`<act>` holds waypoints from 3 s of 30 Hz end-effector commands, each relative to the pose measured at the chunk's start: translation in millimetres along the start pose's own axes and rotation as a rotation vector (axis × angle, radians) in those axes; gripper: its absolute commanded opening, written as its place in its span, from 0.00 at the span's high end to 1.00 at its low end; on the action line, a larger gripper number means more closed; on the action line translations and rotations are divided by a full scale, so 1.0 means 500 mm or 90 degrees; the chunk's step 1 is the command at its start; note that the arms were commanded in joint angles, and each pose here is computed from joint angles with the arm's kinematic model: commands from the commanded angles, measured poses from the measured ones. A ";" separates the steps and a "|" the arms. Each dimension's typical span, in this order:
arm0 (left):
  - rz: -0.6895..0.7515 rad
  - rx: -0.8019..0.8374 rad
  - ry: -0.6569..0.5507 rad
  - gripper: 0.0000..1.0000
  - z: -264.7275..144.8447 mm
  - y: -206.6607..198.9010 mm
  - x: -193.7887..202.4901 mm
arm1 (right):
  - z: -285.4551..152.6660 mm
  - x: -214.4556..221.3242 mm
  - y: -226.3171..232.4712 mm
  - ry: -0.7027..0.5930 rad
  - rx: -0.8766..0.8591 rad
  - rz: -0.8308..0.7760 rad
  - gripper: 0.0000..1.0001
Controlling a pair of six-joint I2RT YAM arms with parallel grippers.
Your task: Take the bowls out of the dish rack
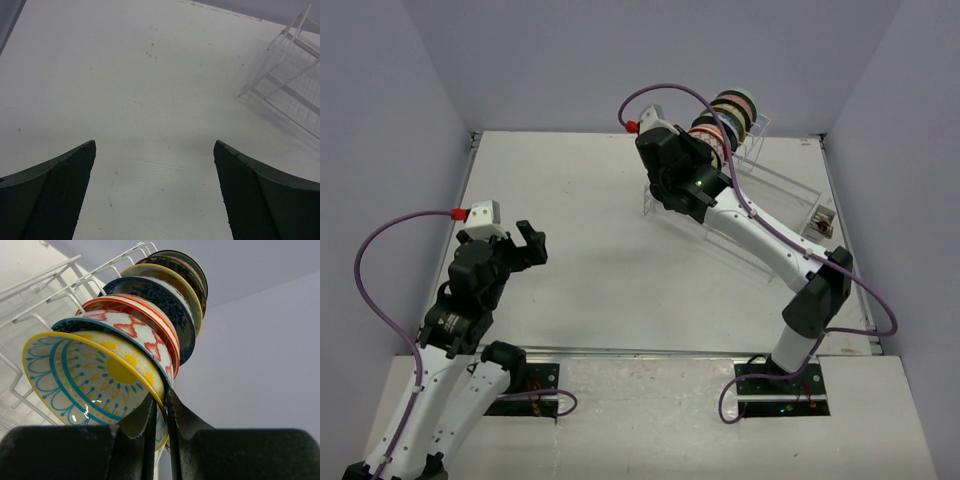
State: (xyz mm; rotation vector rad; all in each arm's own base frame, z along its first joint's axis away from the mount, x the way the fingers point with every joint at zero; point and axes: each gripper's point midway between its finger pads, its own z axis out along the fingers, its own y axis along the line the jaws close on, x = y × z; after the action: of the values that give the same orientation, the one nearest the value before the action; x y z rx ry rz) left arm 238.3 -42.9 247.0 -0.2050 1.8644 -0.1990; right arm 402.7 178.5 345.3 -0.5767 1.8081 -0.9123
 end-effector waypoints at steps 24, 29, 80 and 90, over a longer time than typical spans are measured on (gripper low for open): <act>-0.002 0.009 -0.008 0.00 0.008 -0.009 -0.008 | -0.044 -0.056 -0.079 -0.094 0.018 0.121 1.00; -0.001 0.010 -0.005 0.00 0.011 -0.010 -0.007 | -0.049 -0.056 -0.084 -0.102 0.011 0.125 1.00; -0.125 0.473 0.108 0.00 -0.043 -0.304 -0.055 | -0.193 0.009 0.086 -0.027 -0.406 0.456 1.00; -0.037 0.349 0.139 0.00 0.037 -0.395 0.006 | -0.224 0.017 0.190 0.047 -0.502 0.479 1.00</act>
State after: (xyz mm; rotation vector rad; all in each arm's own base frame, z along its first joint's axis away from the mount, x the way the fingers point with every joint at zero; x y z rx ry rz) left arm 241.1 -238.7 273.8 0.2285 1.9839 -0.9126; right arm 306.2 247.4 278.0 -0.3298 2.1971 0.1637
